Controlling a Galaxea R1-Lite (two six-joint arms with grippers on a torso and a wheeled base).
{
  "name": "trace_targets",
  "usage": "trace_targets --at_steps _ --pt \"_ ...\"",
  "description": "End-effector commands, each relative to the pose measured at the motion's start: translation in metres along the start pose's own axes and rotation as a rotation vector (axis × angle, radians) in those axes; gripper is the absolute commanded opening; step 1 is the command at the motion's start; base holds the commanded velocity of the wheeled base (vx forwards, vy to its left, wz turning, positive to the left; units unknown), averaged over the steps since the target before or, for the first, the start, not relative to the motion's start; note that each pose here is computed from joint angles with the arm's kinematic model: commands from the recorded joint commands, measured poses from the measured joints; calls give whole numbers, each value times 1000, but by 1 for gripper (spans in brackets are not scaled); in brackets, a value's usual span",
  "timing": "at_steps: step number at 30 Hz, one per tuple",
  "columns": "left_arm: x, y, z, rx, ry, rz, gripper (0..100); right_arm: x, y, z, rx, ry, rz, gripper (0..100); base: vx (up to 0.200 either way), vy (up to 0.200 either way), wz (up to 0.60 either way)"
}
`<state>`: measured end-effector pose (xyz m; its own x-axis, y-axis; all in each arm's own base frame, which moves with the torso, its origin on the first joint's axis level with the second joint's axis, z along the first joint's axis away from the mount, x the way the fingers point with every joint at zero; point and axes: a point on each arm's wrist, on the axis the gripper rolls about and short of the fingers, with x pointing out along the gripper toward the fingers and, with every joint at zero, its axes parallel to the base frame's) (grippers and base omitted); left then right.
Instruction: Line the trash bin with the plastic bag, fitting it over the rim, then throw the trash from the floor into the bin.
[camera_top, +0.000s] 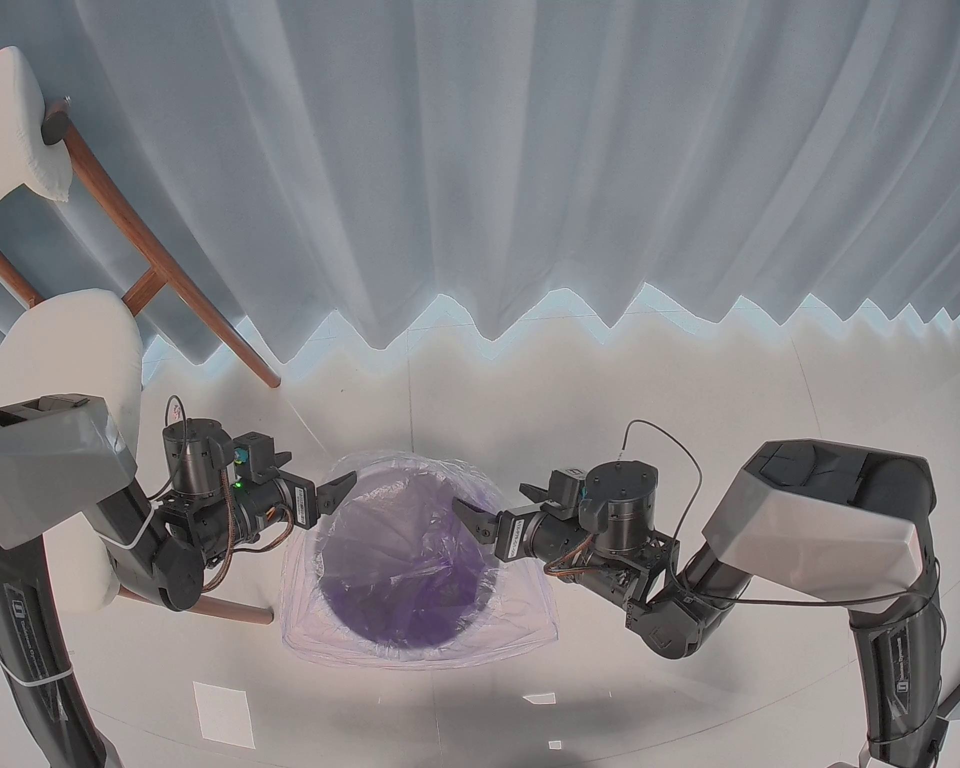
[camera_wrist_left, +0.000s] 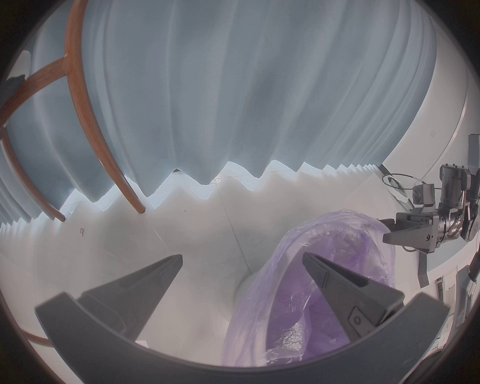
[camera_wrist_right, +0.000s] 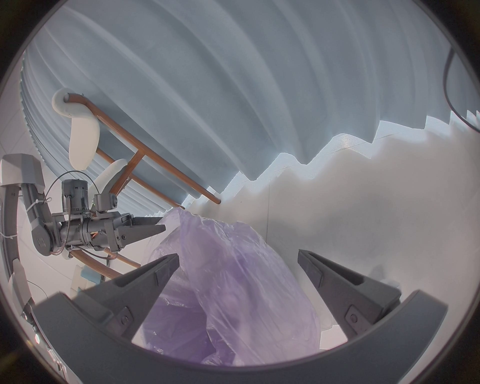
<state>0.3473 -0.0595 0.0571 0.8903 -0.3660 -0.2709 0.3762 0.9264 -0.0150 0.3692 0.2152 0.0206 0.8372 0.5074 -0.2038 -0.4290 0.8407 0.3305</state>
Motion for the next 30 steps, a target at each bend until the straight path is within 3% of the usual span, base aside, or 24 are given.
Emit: trace_targets --at_steps 1,7,8,17,25,30 --pt "1 0 0 0 -1 -1 100 2 -2 -4 2 7 -3 100 0 0 0" --pt "1 0 1 1 -5 -1 100 4 -3 -7 2 13 -6 100 0 0 0" --pt "1 0 1 1 -5 -1 0 4 -3 -7 2 11 -5 0 0 0 0" --pt "3 0 -3 -6 5 -3 0 6 -10 -2 39 -8 -21 0 0 0 0" --pt "11 2 -6 -68 5 1 0 7 -22 2 101 -35 -42 0 0 0 0" --pt "24 6 2 -69 -31 9 0 17 -26 1 113 -49 -42 0 0 0 0"
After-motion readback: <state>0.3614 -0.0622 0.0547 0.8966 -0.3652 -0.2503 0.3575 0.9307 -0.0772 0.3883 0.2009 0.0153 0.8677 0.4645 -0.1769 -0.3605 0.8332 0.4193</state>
